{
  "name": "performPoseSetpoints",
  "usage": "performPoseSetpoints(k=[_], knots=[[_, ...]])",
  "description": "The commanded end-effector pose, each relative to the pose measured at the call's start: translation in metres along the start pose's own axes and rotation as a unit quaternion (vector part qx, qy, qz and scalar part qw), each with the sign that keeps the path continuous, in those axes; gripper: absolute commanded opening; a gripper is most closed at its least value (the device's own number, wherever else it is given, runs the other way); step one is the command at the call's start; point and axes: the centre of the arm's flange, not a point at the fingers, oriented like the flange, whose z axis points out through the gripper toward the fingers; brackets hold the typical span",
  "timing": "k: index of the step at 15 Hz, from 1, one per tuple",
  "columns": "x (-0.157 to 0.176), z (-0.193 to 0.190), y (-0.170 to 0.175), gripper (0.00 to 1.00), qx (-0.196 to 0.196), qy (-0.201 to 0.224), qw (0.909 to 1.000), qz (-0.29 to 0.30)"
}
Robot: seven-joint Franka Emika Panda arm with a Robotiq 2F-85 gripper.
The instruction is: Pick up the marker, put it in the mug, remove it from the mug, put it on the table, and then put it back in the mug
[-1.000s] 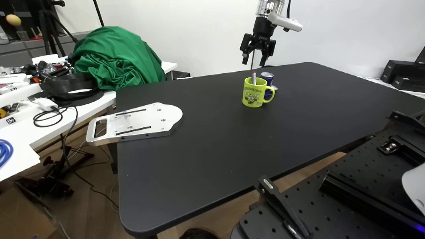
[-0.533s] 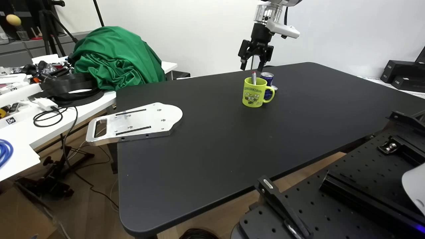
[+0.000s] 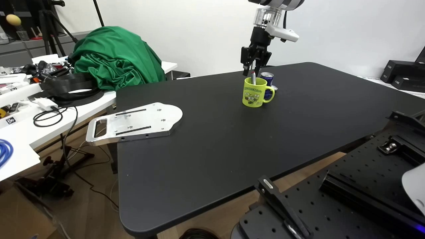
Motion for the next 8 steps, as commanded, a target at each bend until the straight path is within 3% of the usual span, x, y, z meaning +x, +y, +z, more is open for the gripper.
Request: performPoseSetpoints(k=[1,5,6,8], knots=[[-0.003,-0.002,0.004,0.25,0.005,0.005,1.0,0.005],[-0.004,-0.002,0.009,0.0,0.004,0.004,0.9999,0.013],[-0.004,-0.005,0.009,0.06,0.003,0.006,0.9998,0.016],[-0.001,-0.014,0.008,0.06,0.001,0.005,0.9997,0.022]])
